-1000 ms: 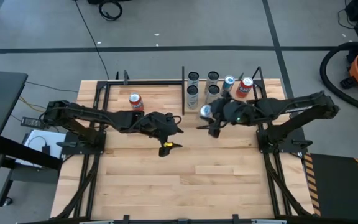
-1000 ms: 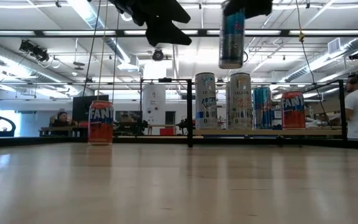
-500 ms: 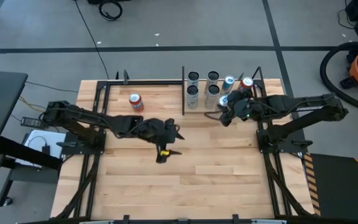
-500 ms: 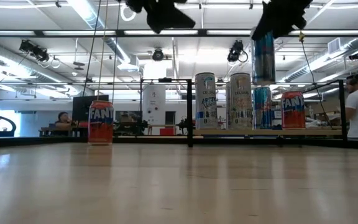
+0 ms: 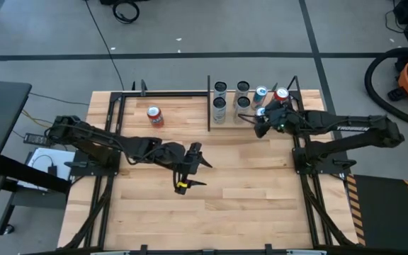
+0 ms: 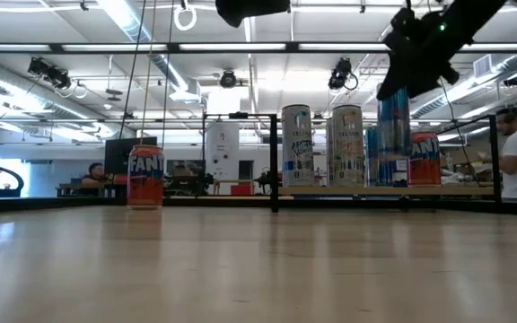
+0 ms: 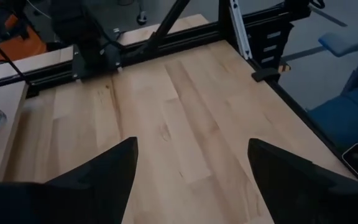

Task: Place canned beverage on shelf
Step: Put the blue soda can on the shelf aligned with the other blue soda can

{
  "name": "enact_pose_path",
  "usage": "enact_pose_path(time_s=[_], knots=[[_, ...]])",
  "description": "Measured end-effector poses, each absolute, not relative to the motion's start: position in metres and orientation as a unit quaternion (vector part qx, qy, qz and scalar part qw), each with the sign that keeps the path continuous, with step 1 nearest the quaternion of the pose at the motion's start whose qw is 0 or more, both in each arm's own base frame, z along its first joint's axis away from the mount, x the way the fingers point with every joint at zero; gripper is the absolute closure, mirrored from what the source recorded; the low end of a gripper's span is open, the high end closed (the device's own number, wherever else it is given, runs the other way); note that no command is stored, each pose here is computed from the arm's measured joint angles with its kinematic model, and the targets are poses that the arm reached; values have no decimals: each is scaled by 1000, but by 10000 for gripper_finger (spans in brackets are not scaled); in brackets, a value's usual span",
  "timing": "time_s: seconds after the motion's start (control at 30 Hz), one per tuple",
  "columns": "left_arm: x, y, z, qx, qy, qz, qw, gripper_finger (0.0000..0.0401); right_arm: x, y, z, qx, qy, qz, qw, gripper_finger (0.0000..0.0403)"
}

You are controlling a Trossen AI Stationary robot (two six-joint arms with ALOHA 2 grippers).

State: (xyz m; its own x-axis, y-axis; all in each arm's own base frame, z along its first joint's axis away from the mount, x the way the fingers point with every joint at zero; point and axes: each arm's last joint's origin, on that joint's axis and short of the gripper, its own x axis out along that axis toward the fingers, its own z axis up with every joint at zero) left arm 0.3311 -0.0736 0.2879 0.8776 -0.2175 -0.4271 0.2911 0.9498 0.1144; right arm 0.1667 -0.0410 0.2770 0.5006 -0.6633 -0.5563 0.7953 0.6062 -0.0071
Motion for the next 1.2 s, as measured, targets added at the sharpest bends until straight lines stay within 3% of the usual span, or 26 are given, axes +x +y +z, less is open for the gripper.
enact_pose_path(time_s=[0.37, 1.2], knots=[[331, -73, 286, 81, 214, -130, 965, 95, 153, -63, 246, 160, 240, -457, 841, 157], [331, -73, 286, 78, 216, -129, 965, 95, 167, -88, 231, 130, 263, -465, 835, 156]])
